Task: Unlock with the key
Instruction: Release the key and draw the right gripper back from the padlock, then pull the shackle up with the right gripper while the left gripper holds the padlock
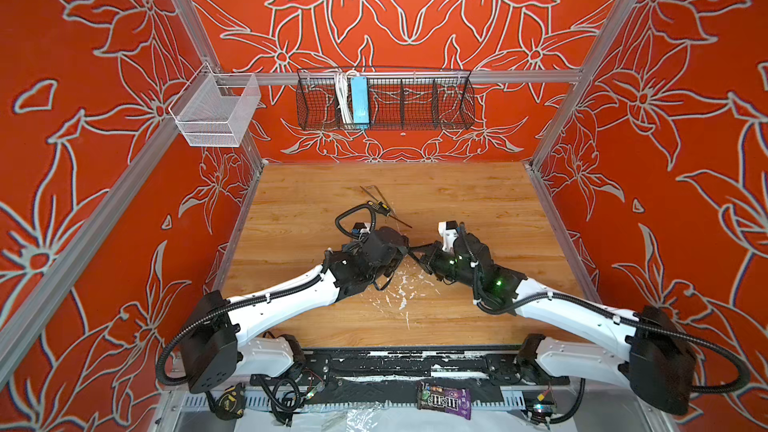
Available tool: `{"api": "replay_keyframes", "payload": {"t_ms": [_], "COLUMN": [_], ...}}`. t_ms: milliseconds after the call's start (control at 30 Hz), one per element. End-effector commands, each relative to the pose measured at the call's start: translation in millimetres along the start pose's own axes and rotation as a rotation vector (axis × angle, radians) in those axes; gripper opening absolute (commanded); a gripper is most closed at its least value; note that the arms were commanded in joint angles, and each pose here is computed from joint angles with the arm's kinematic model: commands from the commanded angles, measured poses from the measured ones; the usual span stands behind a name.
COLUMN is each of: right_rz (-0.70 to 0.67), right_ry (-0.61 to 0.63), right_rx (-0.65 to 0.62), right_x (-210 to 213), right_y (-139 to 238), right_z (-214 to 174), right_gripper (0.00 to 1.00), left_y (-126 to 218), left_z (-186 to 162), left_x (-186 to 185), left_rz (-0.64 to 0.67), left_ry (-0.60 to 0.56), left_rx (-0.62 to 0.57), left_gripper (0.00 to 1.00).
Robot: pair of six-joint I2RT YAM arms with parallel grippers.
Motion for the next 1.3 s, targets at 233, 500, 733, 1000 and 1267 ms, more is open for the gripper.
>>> {"api": "replay_keyframes", "payload": {"t_ms": [233, 500, 733, 1000, 1267], "right_rz": [0.164, 0.001, -0.079, -0.066, -0.138], "right_ry": [0.041, 0.254, 0.423, 0.454, 0.559], "right_rx": [-0.01, -0.025, -0.005, 0.207, 0.305], "right_x": [35.2, 17.8, 29.0, 28.9, 30.7], "right_y": [9.2, 24.4, 48.5, 48.1, 36.5], "right_z": [4.5, 5.7, 13.7, 30.2, 34.7], "right_gripper": [0.0, 0.21, 0.39, 0.51, 0.56], "left_y": [13.6, 36.2, 47.2, 52.0, 35.8], "left_z": [-24.7, 3.5, 23.1, 19.0, -2.2], "left_x": [0.4, -1.1, 4.8, -4.2, -1.9], "left_rz": [-0.01, 0.029, 0.044, -0.087, -0.25], "left_ry": [-0.029, -0.225, -0.456, -0.916, -1.154], "left_rx": [0.116, -0.071, -0.123, -0.114, -0.023], "left_gripper": [0.0, 0.0, 0.0, 0.0, 0.0]}}
Point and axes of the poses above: each gripper's point midway between its finger pads, its own y axis back along the fingers, its own x axis along the line the jaws close on, z = x × y, the point moved 7 cm from there along y, back along the fingers, and after that the axes turned 2 degrees about y, right-handed, at the moved point
